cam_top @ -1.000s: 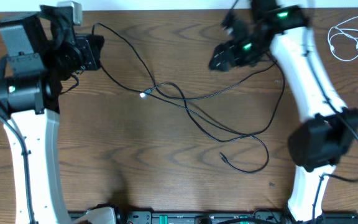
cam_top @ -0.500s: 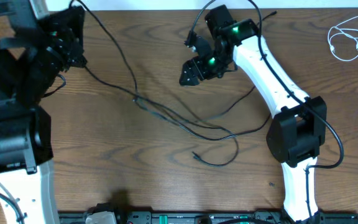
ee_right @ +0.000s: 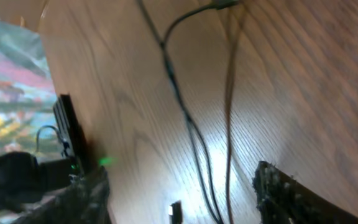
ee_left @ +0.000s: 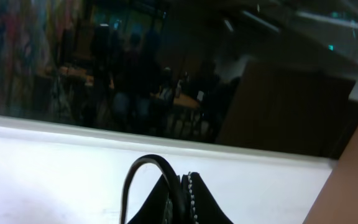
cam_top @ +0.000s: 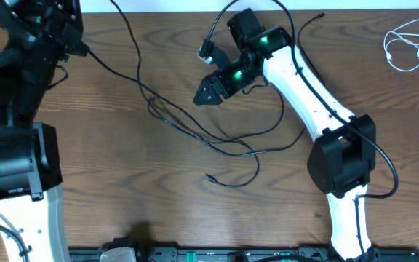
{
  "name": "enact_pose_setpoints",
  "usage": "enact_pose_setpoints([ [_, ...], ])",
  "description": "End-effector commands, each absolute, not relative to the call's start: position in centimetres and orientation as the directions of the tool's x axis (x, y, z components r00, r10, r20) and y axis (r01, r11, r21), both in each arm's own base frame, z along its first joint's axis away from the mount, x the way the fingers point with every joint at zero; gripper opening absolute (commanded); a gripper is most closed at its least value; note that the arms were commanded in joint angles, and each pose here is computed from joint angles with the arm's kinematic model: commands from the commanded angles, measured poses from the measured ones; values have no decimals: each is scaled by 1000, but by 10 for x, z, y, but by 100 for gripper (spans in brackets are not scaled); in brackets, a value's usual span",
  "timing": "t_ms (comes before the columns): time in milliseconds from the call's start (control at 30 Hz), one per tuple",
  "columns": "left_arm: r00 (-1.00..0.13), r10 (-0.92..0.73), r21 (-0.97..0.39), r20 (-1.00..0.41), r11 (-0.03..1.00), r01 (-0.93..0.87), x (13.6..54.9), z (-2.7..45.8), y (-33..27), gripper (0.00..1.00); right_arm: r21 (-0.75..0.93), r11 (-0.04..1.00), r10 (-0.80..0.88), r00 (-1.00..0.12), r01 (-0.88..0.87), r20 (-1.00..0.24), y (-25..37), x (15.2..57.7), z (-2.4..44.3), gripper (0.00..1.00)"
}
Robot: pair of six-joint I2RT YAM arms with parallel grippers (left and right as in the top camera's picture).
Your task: Untangle cables
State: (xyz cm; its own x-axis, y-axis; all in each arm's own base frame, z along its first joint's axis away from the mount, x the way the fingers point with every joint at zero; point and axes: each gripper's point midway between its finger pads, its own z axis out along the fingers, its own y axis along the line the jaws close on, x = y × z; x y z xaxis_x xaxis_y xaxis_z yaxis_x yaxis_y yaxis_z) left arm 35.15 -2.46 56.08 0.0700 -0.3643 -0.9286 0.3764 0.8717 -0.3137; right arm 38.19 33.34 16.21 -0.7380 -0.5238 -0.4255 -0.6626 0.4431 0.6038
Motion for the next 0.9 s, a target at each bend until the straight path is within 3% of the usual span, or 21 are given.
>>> enact_pose_setpoints([
  [0,112,-467,-403,-877,842,358,349,579,-14,8,521,329,-495,-614,-788,-615,331,388,229,80],
  [100,155,-553,-456,-819,790,411,342,601,-14,8,449,299,-453,-540,-842,-710,332,392,268,98],
  [133,166,-583,-471,-795,767,436,338,609,-14,7,427,275,-437,-507,-862,-743,335,391,281,99],
  [300,182,-710,-525,-680,645,555,320,642,-18,7,323,165,-360,-361,-932,-860,362,380,330,99],
  [567,123,-787,-569,-605,535,624,311,654,-23,7,251,118,-289,-275,-961,-917,390,376,356,99],
  [867,-25,-771,-540,-636,422,728,298,655,-75,7,200,234,-245,-257,-951,-935,417,394,359,99],
])
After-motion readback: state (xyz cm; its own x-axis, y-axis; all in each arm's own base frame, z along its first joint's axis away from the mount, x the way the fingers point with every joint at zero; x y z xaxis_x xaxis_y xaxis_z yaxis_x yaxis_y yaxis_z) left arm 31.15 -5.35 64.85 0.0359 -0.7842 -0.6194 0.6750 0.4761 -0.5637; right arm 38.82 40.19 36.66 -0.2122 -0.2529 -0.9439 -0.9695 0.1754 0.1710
